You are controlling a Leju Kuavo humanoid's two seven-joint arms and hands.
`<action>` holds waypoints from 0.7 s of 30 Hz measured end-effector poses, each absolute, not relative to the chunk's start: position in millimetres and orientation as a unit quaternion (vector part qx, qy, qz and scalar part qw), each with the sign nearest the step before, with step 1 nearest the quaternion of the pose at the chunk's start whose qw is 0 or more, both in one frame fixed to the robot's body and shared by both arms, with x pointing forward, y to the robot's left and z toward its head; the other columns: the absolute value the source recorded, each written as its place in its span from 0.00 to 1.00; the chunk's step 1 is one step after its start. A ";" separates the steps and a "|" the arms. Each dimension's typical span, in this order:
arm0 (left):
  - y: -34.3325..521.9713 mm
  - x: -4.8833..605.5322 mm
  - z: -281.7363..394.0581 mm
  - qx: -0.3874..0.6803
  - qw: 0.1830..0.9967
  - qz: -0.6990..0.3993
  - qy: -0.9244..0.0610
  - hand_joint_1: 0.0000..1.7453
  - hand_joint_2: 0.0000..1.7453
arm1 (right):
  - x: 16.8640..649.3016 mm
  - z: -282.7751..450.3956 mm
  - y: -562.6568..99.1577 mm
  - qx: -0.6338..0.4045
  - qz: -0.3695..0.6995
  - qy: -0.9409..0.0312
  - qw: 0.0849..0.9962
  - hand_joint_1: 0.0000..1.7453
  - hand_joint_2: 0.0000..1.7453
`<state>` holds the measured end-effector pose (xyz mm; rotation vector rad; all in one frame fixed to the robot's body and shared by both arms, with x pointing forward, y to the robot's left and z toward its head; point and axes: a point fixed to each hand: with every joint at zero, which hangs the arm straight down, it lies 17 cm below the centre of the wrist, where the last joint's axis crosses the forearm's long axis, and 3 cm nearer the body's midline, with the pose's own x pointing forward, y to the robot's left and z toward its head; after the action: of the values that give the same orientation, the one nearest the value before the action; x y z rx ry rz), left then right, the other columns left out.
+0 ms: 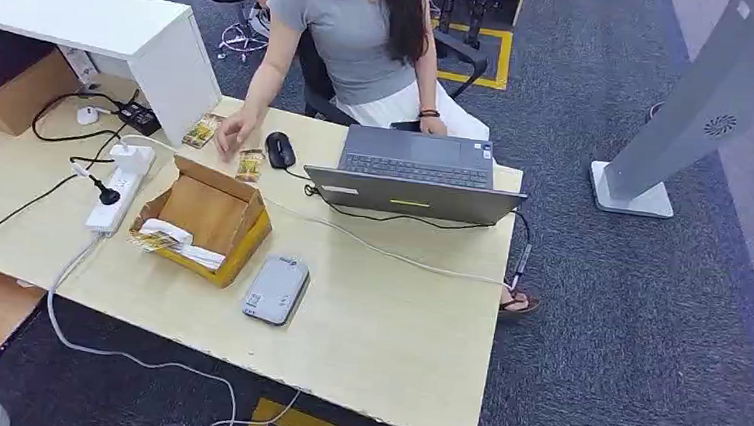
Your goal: Pass the card to the sensor for recognition and then transmit it.
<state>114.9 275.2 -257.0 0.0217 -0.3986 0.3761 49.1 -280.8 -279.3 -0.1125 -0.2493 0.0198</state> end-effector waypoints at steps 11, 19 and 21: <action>263.1 79.6 -267.5 0.003 0.984 0.081 -0.160 0.00 0.00 | 47.9 -277.3 -268.5 -0.019 -0.015 -0.123 0.992 0.00 0.00; 261.6 60.6 -271.5 0.001 0.989 0.031 -0.143 0.00 0.00 | 46.1 -276.0 -261.7 -0.001 -0.025 -0.121 0.992 1.00 0.00; 261.2 59.5 -271.8 0.000 0.990 0.027 -0.142 0.00 0.00 | 45.7 -276.0 -261.4 0.000 -0.022 -0.120 0.992 1.00 0.00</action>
<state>59.5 261.2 -271.8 0.0009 -0.2840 0.0538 45.7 -261.4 -276.0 -0.0008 -0.2414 -0.0436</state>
